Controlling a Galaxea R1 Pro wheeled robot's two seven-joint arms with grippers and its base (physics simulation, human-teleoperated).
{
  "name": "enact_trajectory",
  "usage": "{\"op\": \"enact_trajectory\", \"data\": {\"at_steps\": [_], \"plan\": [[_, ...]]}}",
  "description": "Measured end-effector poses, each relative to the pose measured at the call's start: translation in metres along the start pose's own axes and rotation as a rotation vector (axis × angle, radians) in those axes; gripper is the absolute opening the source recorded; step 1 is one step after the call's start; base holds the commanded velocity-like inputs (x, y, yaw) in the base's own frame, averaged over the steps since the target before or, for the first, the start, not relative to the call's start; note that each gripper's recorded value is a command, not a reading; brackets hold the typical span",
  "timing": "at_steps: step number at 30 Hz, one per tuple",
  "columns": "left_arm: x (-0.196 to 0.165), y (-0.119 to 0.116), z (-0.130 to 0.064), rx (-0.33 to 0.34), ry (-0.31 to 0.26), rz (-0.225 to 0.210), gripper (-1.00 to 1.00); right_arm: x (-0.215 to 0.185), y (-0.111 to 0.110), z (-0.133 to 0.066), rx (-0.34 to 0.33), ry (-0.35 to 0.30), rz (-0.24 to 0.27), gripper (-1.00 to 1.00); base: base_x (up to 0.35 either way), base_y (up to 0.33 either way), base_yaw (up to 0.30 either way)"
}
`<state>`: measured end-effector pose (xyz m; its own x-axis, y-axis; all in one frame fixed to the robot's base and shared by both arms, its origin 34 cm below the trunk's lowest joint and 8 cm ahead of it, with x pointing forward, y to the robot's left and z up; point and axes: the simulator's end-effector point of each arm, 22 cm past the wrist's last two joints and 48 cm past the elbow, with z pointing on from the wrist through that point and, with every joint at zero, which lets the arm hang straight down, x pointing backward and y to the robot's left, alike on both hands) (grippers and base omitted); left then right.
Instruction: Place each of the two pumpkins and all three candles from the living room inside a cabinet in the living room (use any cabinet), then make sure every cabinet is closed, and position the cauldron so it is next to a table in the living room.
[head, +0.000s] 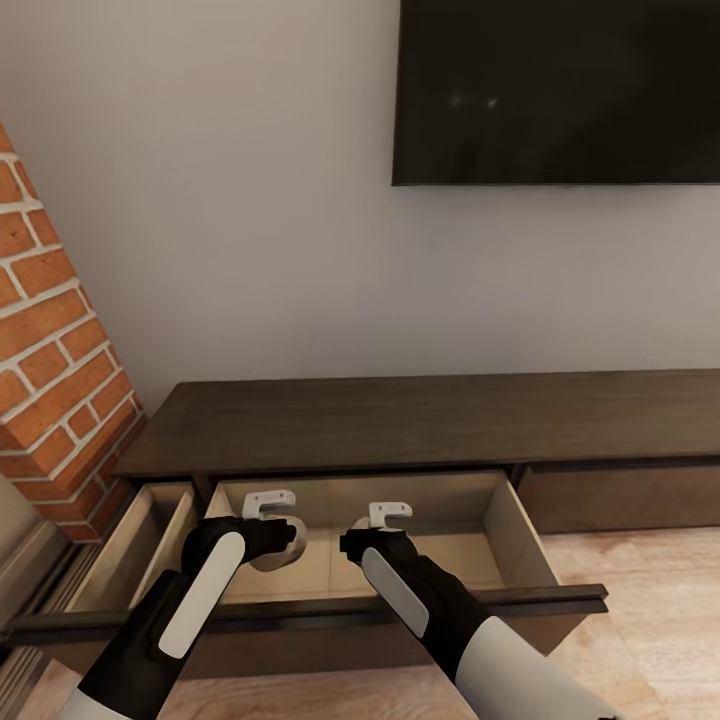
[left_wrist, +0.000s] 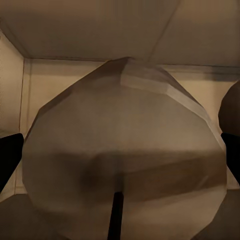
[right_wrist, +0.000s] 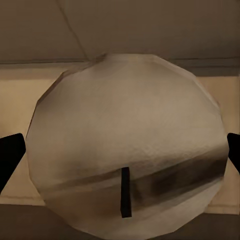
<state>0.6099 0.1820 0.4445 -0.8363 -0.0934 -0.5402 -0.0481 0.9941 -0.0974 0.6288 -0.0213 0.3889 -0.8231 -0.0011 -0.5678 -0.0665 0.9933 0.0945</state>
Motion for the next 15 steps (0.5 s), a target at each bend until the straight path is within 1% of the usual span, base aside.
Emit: {"op": "enact_trajectory", "data": {"at_steps": [2, 6, 15], "plan": [[-0.0001, 0.0002, 0.0, -0.001, 0.0, 0.0, -1.0, 0.0002, -0.0001, 0.0001, 0.0, 0.0, 0.0, -1.0, 0.044, 0.0, 0.0], [-0.0001, 0.0001, -0.0001, 0.0, 0.0, 0.0, -1.0, 0.0001, -0.0002, 0.0, 0.001, 0.0, -0.001, -1.0, 0.127, 0.0, 0.0], [0.0014, 0.0011, 0.0019, -0.004, 0.004, 0.001, -1.0, 0.0024, -0.0005, 0.002, 0.0, 0.006, 0.001, -1.0, 0.011, 0.0, 0.0]]}}
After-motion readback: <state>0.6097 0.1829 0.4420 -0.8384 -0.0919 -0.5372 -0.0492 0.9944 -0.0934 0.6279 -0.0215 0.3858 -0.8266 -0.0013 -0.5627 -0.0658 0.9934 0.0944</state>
